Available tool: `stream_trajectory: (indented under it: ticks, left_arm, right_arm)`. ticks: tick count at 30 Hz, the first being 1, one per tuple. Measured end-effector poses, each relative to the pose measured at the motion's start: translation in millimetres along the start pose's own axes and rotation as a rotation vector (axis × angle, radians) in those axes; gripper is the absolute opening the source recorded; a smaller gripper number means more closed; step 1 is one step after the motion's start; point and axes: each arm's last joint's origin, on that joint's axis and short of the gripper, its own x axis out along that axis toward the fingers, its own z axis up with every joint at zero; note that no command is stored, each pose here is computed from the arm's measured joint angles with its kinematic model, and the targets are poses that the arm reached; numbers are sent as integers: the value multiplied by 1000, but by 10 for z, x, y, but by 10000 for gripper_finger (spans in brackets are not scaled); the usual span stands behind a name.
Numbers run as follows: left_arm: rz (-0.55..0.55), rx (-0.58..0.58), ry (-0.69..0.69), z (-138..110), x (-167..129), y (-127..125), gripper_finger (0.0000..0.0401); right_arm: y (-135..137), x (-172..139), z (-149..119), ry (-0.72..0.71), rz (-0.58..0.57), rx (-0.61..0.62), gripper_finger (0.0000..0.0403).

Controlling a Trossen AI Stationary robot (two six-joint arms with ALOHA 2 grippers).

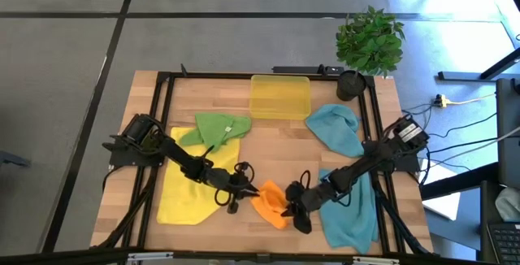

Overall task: Fold microfiber towels
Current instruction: Fold the orange microfiber cloth

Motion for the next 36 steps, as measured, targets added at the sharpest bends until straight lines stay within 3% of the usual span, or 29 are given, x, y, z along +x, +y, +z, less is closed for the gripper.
stream_trajectory:
  ticks: [9, 17, 24, 29, 36]
  left_arm:
    - [-2, 5, -15, 40, -14, -4, 104]
    - [16, 62, -43, 151, -62, 0, 108]
    - [32, 105, -89, 316, -145, -14, 108]
    - [-92, 167, -44, 236, -131, -101, 108]
    - [-98, 183, 6, 26, -54, -158, 108]
  right_arm:
    - [5, -21, -46, 8, -48, 24, 5]
    - [-103, -35, -111, 28, -200, 65, 5]
    - [-114, -38, -114, 20, -219, 77, 6]
    - [-133, -42, -111, -9, -261, 70, 14]
    - [-153, -47, -105, -29, -305, -20, 48]
